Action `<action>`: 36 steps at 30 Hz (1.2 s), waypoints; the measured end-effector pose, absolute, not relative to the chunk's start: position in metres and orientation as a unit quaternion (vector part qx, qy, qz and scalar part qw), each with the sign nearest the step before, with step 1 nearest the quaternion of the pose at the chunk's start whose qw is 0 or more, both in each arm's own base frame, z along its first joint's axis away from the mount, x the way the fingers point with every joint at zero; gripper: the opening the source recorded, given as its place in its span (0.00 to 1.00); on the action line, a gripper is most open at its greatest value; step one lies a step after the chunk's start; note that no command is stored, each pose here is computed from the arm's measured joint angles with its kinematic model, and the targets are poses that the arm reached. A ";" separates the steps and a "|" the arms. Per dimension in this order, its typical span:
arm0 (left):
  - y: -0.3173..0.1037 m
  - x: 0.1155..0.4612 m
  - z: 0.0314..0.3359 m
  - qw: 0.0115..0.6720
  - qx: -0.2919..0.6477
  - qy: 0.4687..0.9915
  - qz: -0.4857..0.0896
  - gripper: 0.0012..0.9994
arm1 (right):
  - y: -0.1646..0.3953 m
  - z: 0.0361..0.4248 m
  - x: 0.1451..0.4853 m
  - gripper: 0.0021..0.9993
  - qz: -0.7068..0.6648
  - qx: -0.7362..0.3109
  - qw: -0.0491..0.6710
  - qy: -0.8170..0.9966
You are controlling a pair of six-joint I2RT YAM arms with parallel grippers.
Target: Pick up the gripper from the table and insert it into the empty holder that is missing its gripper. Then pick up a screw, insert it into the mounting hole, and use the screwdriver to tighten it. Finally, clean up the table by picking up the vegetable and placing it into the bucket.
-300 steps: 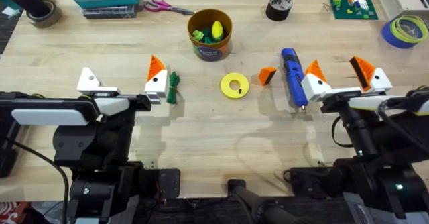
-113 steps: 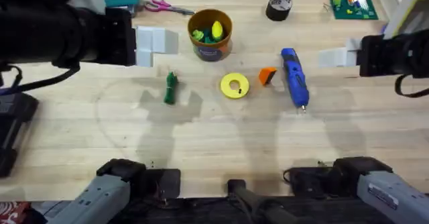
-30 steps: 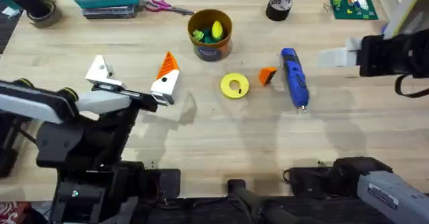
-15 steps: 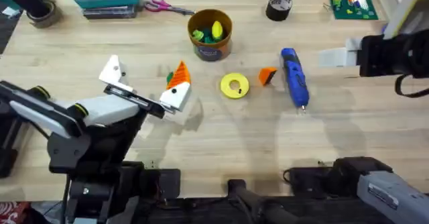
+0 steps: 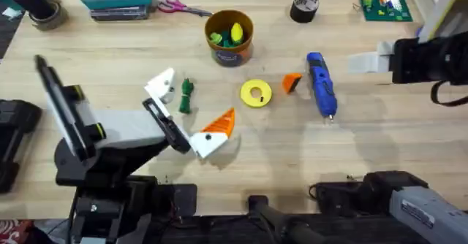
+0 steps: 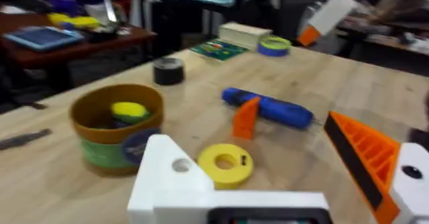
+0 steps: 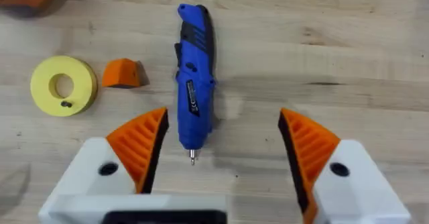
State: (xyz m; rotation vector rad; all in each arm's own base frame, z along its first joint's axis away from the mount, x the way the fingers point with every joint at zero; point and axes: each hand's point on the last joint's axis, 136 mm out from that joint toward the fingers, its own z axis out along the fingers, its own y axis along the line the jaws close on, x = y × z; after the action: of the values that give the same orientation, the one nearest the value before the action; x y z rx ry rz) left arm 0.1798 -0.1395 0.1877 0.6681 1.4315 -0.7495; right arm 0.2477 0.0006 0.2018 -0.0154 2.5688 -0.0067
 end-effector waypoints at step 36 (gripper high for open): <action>-0.169 0.122 0.159 0.530 0.404 0.600 -0.444 0.99 | 0.001 0.202 0.248 1.00 -0.003 -0.006 0.282 0.959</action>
State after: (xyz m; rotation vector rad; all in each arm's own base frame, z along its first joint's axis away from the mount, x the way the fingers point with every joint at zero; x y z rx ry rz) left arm 0.1215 -0.1688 0.1589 0.9632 1.4311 -1.0589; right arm 0.2477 0.0006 0.2018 -0.0154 2.5688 -0.0067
